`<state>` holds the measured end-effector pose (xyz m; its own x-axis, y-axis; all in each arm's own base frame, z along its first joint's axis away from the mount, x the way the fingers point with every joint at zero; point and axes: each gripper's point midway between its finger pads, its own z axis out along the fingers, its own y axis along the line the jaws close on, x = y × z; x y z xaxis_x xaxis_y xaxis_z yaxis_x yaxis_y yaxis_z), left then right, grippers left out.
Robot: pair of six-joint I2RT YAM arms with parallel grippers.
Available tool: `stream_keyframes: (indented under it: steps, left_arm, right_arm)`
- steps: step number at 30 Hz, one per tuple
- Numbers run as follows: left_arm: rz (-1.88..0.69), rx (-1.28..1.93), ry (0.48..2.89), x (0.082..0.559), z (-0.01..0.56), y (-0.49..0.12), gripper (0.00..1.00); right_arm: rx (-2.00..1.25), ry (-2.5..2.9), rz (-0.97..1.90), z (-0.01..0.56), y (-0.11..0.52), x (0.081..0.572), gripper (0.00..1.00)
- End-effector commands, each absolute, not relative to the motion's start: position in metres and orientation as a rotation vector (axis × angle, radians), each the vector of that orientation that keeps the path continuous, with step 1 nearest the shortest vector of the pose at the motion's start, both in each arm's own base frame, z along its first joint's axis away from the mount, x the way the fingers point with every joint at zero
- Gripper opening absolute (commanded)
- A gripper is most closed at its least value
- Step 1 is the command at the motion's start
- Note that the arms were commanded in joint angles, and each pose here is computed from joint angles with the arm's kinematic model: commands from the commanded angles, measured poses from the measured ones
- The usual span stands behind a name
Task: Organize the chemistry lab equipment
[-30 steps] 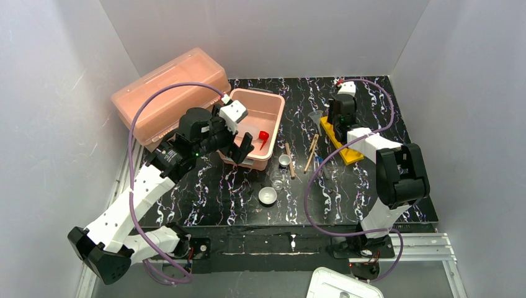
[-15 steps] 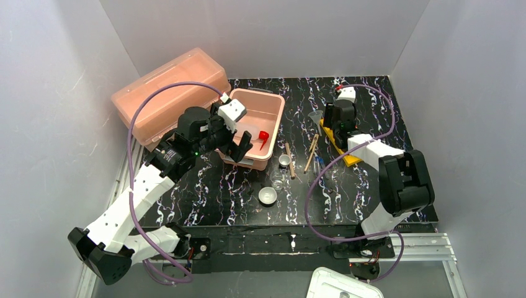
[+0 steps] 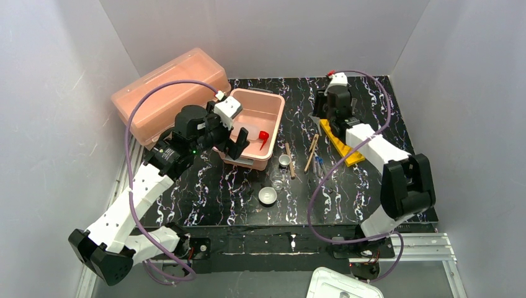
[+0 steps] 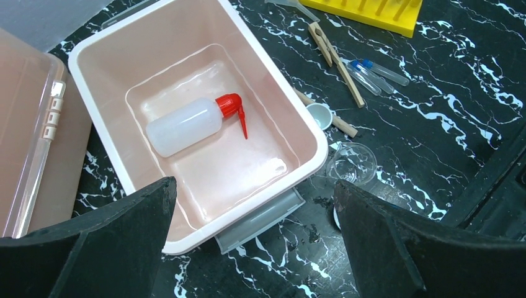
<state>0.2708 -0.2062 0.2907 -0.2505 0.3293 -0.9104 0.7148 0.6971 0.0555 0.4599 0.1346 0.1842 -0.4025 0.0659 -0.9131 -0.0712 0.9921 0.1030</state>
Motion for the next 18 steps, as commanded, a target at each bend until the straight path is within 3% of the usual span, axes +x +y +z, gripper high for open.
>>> stream_keyframes:
  steps: [1,5,9,18]
  left_arm:
    - [-0.465,0.795,1.855,0.271,0.294,-0.202,0.98]
    - [-0.464,0.795,1.851,0.271,0.295,-0.201,0.98]
    - [-0.464,0.802,1.846,0.271,0.295,-0.2,0.98]
    - [-0.45,0.819,1.835,0.273,0.293,-0.197,0.98]
  right_arm:
    - [-0.028,2.192,0.176,0.14,0.158,0.455,0.49]
    - [-0.018,2.252,0.136,0.124,0.161,0.473,0.48]
    - [-0.004,2.25,0.072,0.13,0.161,0.501,0.61]
    - [0.113,2.283,-0.042,0.125,0.152,0.526,0.64]
